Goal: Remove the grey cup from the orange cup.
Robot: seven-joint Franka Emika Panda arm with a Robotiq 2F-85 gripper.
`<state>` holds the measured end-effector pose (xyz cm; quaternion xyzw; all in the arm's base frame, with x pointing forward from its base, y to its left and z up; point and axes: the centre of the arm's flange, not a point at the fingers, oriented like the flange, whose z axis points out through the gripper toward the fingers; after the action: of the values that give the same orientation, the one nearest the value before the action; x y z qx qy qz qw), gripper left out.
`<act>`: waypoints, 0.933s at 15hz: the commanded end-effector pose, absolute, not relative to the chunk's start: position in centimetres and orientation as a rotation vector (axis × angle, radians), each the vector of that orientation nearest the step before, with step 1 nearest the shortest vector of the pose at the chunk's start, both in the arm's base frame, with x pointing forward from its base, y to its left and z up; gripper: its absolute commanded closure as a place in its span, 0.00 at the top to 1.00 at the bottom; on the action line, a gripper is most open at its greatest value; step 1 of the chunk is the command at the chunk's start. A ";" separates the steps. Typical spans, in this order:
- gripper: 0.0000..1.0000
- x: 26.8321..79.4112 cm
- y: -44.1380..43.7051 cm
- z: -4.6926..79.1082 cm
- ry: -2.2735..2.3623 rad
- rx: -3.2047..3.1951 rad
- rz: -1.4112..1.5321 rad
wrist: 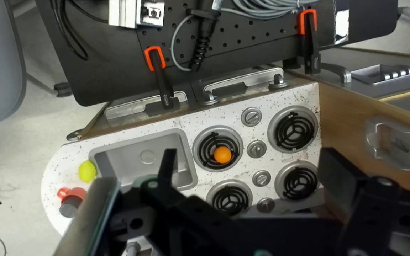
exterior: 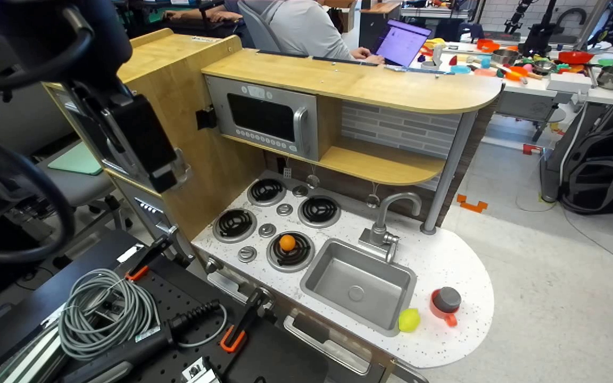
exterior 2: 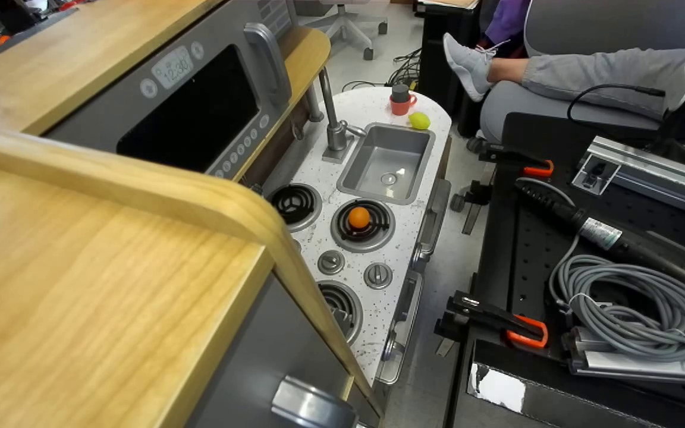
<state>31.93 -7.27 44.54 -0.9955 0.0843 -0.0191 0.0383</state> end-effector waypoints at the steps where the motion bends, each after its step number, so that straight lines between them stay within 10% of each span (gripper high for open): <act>1: 1.00 35.0 -13.5 42.1 0.286 -3.098 -0.130; 14: 1.00 37.1 -38.1 27.8 0.975 -3.231 -0.226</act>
<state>34.88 -32.79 32.44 -0.9625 0.2438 -0.0855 -0.0830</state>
